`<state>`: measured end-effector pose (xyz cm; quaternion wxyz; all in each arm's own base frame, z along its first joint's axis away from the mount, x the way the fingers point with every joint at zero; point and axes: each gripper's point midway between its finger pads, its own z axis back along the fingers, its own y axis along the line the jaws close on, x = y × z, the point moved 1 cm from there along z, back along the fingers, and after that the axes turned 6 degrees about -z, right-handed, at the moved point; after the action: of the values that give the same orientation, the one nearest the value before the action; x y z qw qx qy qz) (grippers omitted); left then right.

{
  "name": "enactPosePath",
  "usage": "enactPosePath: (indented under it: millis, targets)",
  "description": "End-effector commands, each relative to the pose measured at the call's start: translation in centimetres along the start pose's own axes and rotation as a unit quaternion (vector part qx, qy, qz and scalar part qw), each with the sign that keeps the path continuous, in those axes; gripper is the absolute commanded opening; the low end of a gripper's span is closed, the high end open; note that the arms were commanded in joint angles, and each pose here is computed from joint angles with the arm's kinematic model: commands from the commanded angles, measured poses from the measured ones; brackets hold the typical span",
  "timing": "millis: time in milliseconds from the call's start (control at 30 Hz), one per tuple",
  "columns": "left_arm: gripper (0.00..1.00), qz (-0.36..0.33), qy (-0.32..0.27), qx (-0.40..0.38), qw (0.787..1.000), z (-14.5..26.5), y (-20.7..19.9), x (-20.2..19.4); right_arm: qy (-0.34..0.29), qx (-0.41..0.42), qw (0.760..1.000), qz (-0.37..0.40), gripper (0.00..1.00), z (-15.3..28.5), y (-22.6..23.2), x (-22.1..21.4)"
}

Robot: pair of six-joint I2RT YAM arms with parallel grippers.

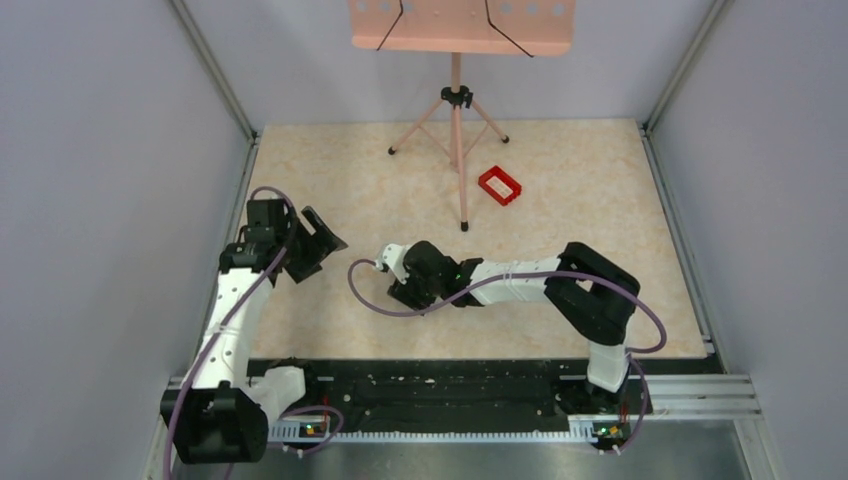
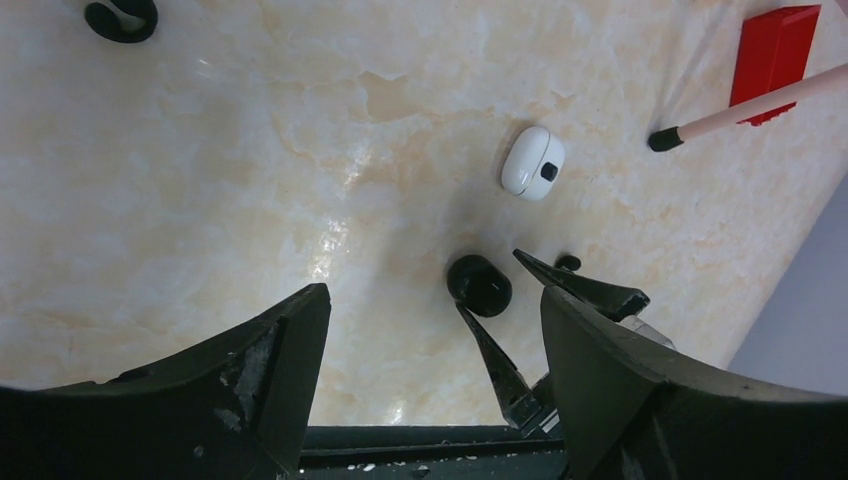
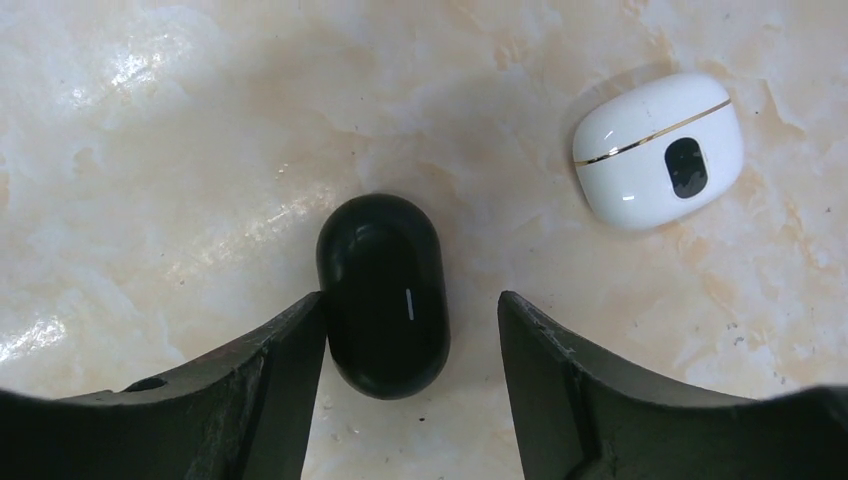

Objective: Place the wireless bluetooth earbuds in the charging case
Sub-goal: Pick up the charging case from the center of the board, then pass from the right arm to the left

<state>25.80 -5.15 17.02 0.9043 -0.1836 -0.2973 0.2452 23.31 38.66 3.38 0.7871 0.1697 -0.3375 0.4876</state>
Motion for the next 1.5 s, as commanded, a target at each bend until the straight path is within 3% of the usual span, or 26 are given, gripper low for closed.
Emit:
enactPosePath:
  millis: [0, 133, 233, 367, 500, 567, 733, 833, 967, 1000, 1067, 1133, 1467]
  targets:
    - [0.81, 0.004, 0.021, -0.042, 0.999, -0.5, -1.3, -0.3, -0.018, 0.011, 1.000, 0.002, 0.56, -0.6, 0.7, 1.8]
    - [0.81, -0.001, 0.049, -0.065, 0.997, -0.7, -1.9, -1.1, -0.025, 0.007, 0.999, -0.022, 0.22, 0.7, 0.6, 2.7]
    - [0.80, 0.019, 0.046, -0.026, 0.998, -1.4, -0.4, -1.5, -0.040, 0.021, 0.998, -0.053, 0.12, 2.9, 0.8, 3.8]
    - [0.78, 0.025, 0.057, -0.102, 0.993, -1.7, -2.5, -2.5, -0.096, 0.016, 0.983, -0.153, 0.11, 7.4, -0.9, 4.9]
    - [0.79, -0.025, 0.073, -0.171, 0.982, -0.8, -6.5, -4.3, -0.180, 0.023, 0.946, -0.270, 0.12, 12.1, -3.3, 5.2]
    - [0.80, -0.041, 0.085, -0.217, 0.972, -0.4, -9.2, -5.5, -0.228, 0.036, 0.924, -0.306, 0.13, 14.9, -4.0, 5.4]
    - [0.81, -0.073, 0.116, -0.315, 0.939, 0.3, -14.5, -8.5, -0.274, 0.076, 0.885, -0.369, 0.13, 18.6, -5.0, 5.3]
    - [0.80, -0.068, 0.123, -0.339, 0.930, 0.5, -16.4, -8.8, -0.285, 0.068, 0.887, -0.358, 0.13, 19.7, -5.0, 4.9]
    - [0.75, -0.022, 0.100, -0.305, 0.947, 0.3, -18.0, -8.8, -0.269, 0.066, 0.896, -0.348, 0.13, 19.4, -4.7, 4.0]
    - [0.77, -0.023, 0.099, -0.314, 0.944, 0.6, -18.9, -9.1, -0.266, 0.070, 0.897, -0.347, 0.13, 19.3, -4.6, 3.9]
    - [0.89, -0.033, 0.113, -0.318, 0.941, 0.6, -20.0, -9.9, -0.265, 0.075, 0.897, -0.347, 0.13, 19.2, -4.5, 4.0]
    - [0.89, -0.048, 0.128, -0.314, 0.940, 0.2, -20.6, -10.7, -0.266, 0.074, 0.896, -0.347, 0.13, 19.1, -4.5, 4.0]
    - [0.71, -0.067, 0.156, -0.319, 0.933, -0.6, -22.0, -12.6, -0.267, 0.066, 0.900, -0.339, 0.13, 19.3, -4.8, 4.1]
